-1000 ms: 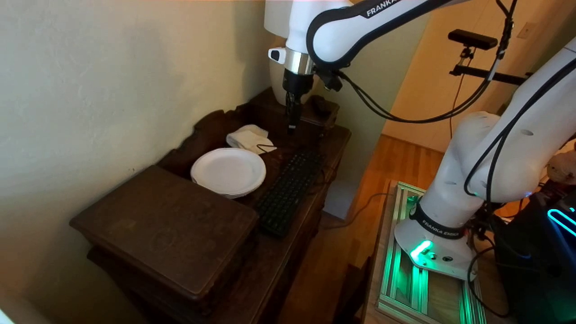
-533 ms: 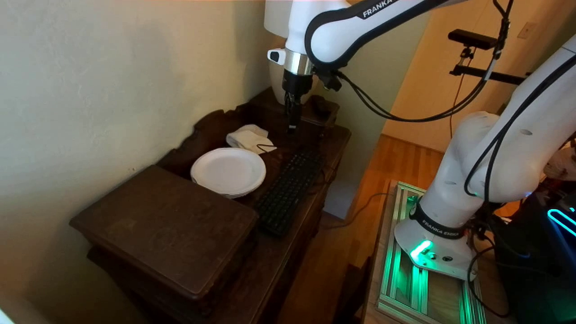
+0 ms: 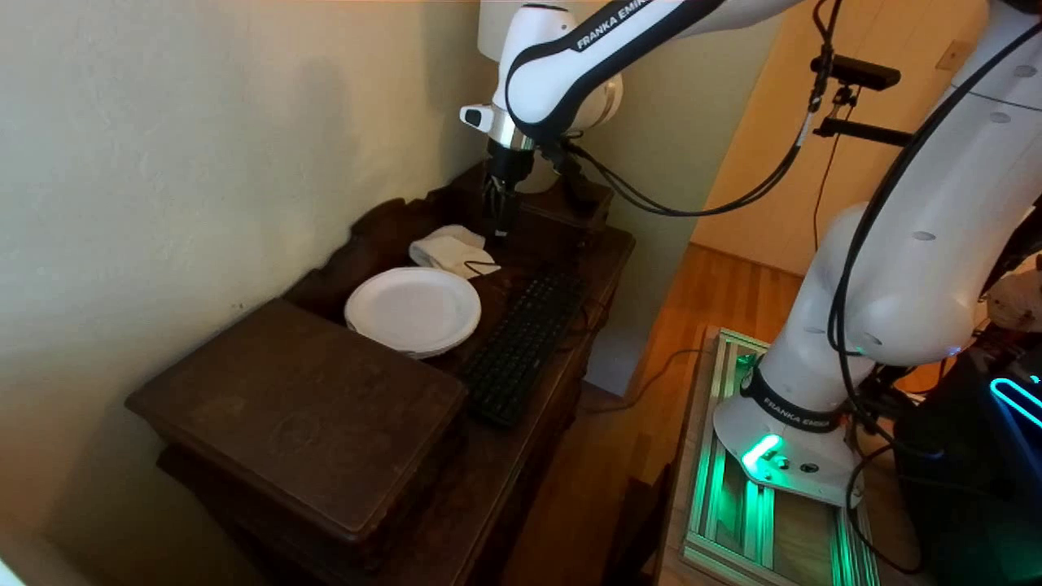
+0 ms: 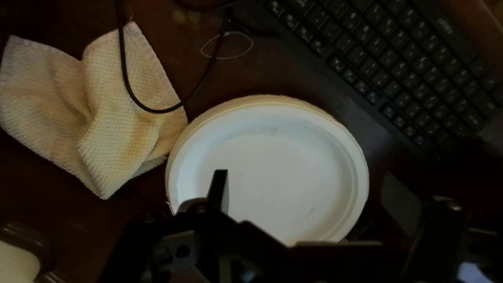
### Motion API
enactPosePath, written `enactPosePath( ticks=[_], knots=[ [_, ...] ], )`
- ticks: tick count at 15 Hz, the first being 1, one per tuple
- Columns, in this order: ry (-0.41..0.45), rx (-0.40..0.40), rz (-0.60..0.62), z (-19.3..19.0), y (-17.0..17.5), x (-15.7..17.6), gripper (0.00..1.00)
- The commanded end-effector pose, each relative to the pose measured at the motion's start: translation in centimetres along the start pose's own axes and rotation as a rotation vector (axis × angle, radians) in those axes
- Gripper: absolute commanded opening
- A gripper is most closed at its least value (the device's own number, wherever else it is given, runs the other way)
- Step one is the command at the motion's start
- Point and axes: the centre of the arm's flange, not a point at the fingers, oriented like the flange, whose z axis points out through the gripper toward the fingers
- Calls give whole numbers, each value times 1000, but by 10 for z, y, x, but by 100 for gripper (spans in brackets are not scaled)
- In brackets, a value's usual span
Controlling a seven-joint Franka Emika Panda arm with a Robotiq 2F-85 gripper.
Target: Push the white plates to the right.
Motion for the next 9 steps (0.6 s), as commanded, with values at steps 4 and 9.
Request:
enactPosePath(
  ticks=[4,9],
  knots=[
    [-13,44,-74,70,30,49,100],
    [-7,34,-68,114,34,72,50]
  ],
)
